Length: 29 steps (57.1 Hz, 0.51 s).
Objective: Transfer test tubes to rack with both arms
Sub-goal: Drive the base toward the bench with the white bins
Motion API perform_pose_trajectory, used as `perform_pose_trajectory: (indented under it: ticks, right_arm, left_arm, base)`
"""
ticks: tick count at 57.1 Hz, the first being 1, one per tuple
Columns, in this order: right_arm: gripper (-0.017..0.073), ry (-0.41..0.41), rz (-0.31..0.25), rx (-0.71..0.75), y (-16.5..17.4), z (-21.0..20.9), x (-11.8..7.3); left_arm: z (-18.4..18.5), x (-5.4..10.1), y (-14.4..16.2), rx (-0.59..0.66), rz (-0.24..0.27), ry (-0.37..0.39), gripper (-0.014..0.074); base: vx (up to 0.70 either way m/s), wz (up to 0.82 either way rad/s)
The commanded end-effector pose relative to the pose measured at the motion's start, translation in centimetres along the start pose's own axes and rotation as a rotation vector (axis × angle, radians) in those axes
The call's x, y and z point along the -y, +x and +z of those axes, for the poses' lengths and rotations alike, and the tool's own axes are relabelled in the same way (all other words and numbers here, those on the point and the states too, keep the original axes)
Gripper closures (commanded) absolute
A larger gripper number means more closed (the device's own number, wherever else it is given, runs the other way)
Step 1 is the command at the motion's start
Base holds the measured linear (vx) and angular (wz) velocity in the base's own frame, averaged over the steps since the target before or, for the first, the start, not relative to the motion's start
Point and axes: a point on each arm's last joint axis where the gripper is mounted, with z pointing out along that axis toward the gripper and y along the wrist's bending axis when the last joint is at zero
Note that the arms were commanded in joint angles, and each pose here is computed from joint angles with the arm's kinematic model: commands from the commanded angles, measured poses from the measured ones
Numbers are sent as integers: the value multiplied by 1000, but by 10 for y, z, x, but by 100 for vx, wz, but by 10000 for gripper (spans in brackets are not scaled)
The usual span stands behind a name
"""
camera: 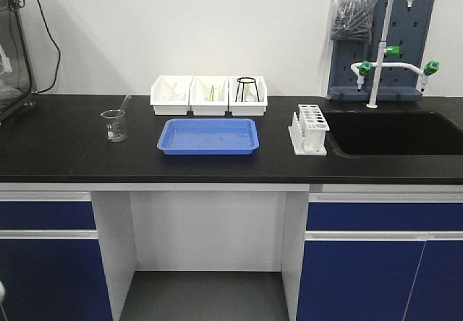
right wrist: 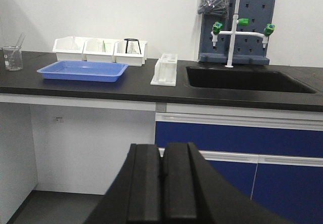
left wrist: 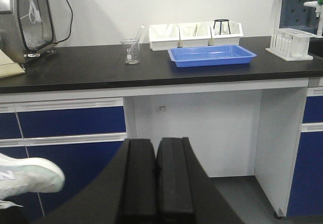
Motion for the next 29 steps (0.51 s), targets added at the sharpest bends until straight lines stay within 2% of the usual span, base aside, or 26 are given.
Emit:
perform_pose_trajectory:
  ticks: [1,29]
  right_arm:
    - [568,0,-12,74,-3,-1,0]
    - [568,0,-12,74,-3,-1,0]
  left_arm:
    - [-2,-1,-16,102,-9,-8,598]
    - [-2,-1,-16,102,-9,-8,598]
  base:
    - [0,0]
    - [0,0]
